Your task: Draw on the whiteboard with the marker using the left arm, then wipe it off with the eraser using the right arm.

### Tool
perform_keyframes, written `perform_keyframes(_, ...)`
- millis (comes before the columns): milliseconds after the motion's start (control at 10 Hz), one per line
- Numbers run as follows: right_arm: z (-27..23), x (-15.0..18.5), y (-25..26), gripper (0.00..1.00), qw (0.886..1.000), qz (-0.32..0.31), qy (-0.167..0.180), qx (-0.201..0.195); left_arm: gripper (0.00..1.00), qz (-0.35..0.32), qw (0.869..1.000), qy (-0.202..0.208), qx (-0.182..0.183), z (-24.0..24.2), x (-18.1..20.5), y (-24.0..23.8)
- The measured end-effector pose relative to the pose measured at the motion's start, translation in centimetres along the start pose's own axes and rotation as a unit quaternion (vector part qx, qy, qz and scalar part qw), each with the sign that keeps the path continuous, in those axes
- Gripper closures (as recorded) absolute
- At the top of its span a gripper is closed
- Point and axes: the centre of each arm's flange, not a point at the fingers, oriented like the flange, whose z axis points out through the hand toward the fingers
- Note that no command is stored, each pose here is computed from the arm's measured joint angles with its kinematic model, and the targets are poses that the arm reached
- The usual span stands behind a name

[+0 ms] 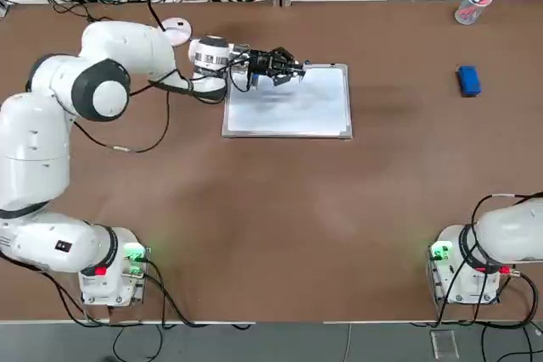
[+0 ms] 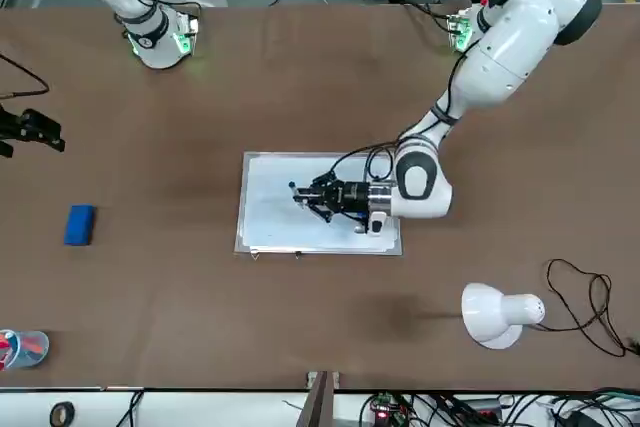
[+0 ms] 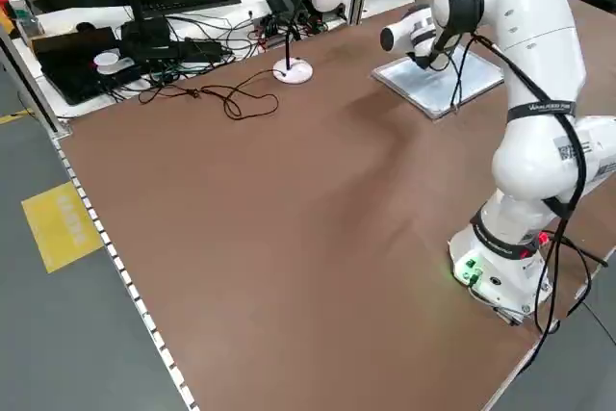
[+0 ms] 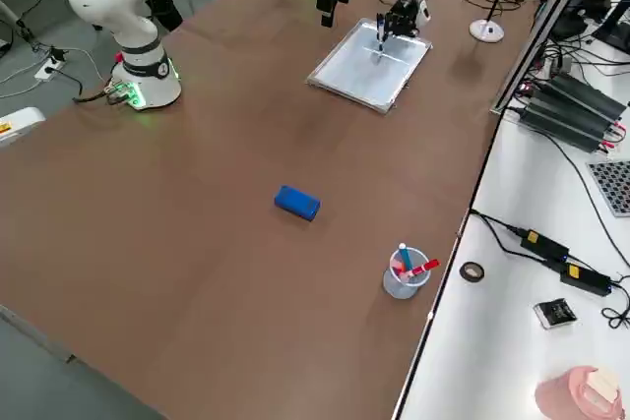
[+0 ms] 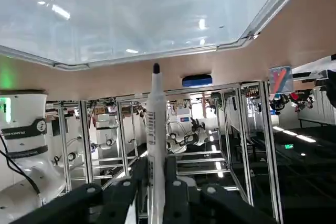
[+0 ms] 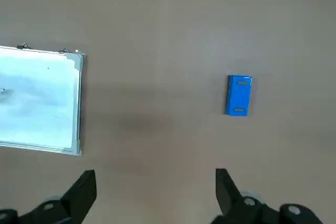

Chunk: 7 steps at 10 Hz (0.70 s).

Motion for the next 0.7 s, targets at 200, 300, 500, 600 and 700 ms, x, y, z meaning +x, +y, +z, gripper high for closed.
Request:
perform_keyframes(200,-0.1,0.0,-0.1,0.0,1.0,-0.001,0.001,0.0,0.83,-0.001,1.0,-0.006,0.0,1.1,0.1,-0.7)
perform_keyframes(300,-0.1,0.0,-0.1,0.0,1.0,-0.001,0.001,0.0,0.83,-0.001,1.0,-0.008,0.0,1.4,0.1,-0.9)
perform_keyframes(500,-0.1,0.0,-0.1,0.0,1.0,-0.001,0.001,0.0,0.83,-0.003,1.0,-0.01,0.001,1.9,0.2,-1.2)
perform_keyframes(600,-0.1,0.0,-0.1,0.0,1.0,-0.001,0.001,0.0,0.83,-0.005,1.0,-0.011,0.002,2.1,0.3,-1.4)
perform_keyframes(700,-0.1,0.0,-0.1,0.0,1.0,-0.001,0.002,0.0,0.83,-0.005,1.0,-0.011,0.004,2.4,0.5,-1.7)
